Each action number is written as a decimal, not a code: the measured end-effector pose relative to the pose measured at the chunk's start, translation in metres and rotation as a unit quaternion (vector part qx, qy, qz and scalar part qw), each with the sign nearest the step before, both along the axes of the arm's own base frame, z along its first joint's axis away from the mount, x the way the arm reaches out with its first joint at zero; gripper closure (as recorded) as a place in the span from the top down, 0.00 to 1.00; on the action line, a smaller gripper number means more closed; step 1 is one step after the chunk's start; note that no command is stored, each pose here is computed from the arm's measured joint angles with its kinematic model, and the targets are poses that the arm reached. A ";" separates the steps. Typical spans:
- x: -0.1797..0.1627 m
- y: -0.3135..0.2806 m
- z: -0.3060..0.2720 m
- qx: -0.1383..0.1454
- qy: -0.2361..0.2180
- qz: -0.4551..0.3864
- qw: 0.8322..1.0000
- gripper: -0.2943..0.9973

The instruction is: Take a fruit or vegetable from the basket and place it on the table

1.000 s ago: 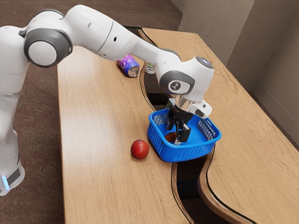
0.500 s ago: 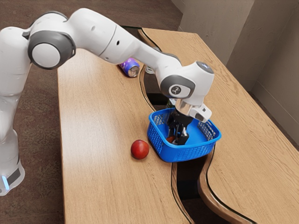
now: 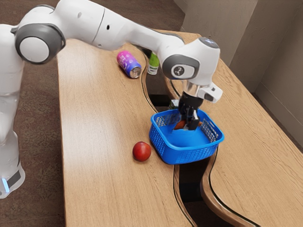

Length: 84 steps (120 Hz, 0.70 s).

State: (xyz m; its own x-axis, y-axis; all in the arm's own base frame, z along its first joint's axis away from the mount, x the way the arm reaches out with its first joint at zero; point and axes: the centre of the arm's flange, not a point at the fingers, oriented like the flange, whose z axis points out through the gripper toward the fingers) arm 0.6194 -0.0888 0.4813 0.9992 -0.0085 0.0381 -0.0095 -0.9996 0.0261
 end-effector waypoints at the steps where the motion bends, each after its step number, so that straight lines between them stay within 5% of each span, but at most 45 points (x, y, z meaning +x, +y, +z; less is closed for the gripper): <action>1: 0.000 0.000 0.004 0.000 -0.003 0.000 1.000 0.36; 18: -0.007 -0.019 0.061 0.002 -0.044 -0.020 0.999 0.36; 33: -0.027 -0.092 0.101 0.002 -0.073 -0.089 0.993 0.36; 84: -0.051 -0.206 0.095 0.012 -0.071 -0.189 0.979 0.35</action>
State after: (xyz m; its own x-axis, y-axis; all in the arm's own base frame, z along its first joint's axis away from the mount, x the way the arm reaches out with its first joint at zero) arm 0.5681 -0.2945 0.5766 0.9094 -0.3785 0.1722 -0.3799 -0.9247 -0.0261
